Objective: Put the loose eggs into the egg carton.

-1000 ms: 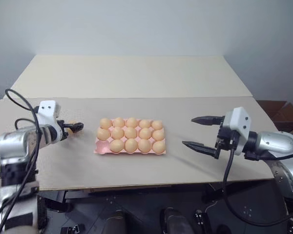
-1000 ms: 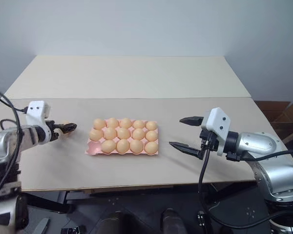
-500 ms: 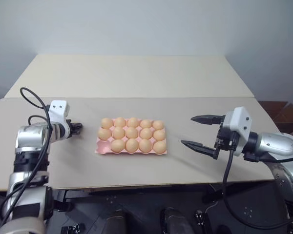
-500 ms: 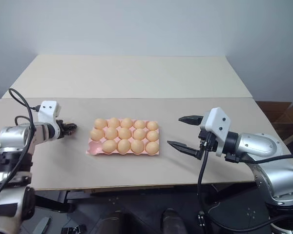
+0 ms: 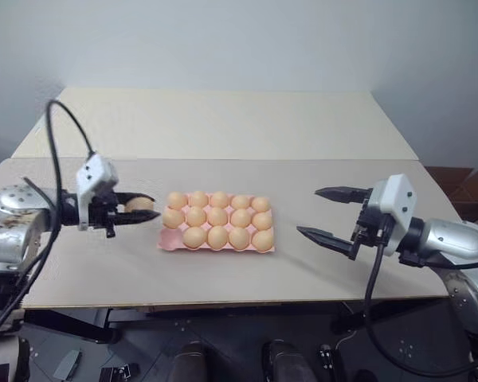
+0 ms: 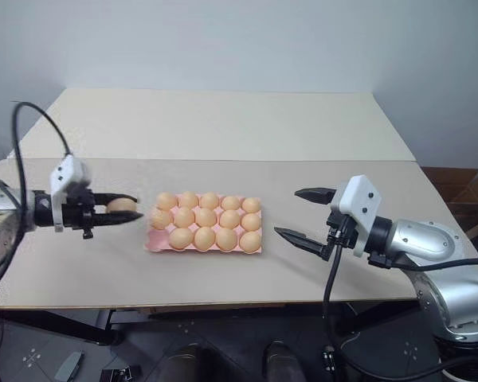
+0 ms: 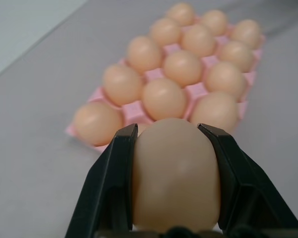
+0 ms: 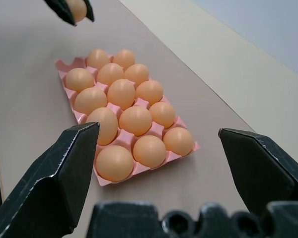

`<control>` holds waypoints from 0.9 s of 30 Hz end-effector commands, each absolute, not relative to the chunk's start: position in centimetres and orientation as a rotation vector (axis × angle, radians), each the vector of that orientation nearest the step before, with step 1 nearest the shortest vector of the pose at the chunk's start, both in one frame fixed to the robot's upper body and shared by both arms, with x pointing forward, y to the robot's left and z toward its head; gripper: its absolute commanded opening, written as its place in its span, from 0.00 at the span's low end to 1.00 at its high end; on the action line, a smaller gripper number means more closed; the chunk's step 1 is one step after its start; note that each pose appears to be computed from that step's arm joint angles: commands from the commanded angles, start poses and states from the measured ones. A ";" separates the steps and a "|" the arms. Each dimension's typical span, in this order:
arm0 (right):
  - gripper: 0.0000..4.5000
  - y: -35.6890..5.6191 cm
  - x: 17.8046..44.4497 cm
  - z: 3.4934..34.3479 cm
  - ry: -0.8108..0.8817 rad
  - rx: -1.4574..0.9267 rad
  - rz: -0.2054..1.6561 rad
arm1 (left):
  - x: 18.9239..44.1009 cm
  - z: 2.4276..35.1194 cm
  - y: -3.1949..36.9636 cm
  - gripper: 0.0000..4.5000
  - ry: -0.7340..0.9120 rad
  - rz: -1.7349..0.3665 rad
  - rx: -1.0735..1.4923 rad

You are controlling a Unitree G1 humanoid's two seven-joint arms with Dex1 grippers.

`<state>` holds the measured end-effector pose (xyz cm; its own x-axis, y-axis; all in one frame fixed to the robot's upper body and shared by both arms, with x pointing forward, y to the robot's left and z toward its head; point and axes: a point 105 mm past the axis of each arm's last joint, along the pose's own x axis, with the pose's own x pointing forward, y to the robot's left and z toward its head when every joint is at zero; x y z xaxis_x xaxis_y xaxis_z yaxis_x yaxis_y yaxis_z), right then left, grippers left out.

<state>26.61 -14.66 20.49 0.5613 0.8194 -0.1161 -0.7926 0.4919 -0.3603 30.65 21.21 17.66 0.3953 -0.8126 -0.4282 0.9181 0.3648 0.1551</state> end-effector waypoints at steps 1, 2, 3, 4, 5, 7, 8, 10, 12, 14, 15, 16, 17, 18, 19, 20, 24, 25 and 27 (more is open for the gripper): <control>1.00 -14.3 26.0 21.4 -0.120 -0.416 0.975 | 30.3 17.3 19.3 0.39 0.261 -1.215 0.430; 1.00 -14.3 26.0 21.4 -0.119 -0.414 0.973 | 30.6 17.0 19.0 0.39 0.262 -1.207 0.433; 1.00 -14.3 26.0 21.4 -0.119 -0.414 0.971 | 30.8 16.7 18.9 0.39 0.269 -1.204 0.447; 1.00 -14.3 25.9 21.5 -0.119 -0.414 0.971 | 31.0 16.5 18.9 0.39 0.275 -1.200 0.458; 1.00 -14.3 25.9 21.5 -0.119 -0.415 0.968 | 31.1 16.2 19.0 0.39 0.299 -1.193 0.474; 1.00 -14.3 25.8 21.5 -0.118 -0.416 0.965 | 31.0 16.0 19.2 0.46 0.320 -1.204 0.478; 1.00 -14.4 25.7 21.5 -0.118 -0.417 0.963 | 30.9 16.1 19.3 0.52 0.323 -1.207 0.476; 1.00 -14.4 25.7 21.5 -0.118 -0.419 0.960 | 30.8 16.3 19.5 0.63 0.328 -1.207 0.478; 1.00 -14.4 25.7 21.6 -0.119 -0.419 0.958 | 30.8 16.2 19.9 0.78 0.343 -1.195 0.500; 1.00 -14.4 25.8 21.6 -0.122 -0.419 0.956 | 30.6 16.6 20.2 0.90 0.341 -1.195 0.501; 1.00 -14.4 25.8 21.7 -0.124 -0.420 0.954 | 30.5 16.8 20.3 0.98 0.338 -1.197 0.499; 1.00 -14.4 25.9 21.7 -0.125 -0.418 0.953 | 30.5 17.3 20.4 0.99 0.322 -1.193 0.500; 1.00 -14.4 25.9 21.7 -0.127 -0.417 0.954 | 30.5 17.8 20.7 0.99 0.307 -1.175 0.501; 1.00 -14.4 26.0 21.7 -0.127 -0.417 0.955 | 30.5 18.3 20.9 0.99 0.293 -1.161 0.506; 1.00 -14.4 26.0 21.7 -0.127 -0.418 0.956 | 30.5 18.9 21.3 0.99 0.268 -1.149 0.506; 1.00 -14.4 26.0 21.7 -0.126 -0.416 0.958 | 30.3 19.5 21.7 0.99 0.238 -1.137 0.495; 1.00 -14.8 26.1 21.6 -0.115 -0.415 0.975 | 29.2 21.8 24.6 0.99 0.105 -1.075 0.477; 1.00 -15.0 26.2 21.5 -0.107 -0.416 0.985 | 28.3 21.7 25.7 0.99 0.109 -1.076 0.471; 1.00 -15.5 26.3 21.3 -0.091 -0.417 1.007 | 26.9 21.4 27.4 0.99 0.133 -1.065 0.446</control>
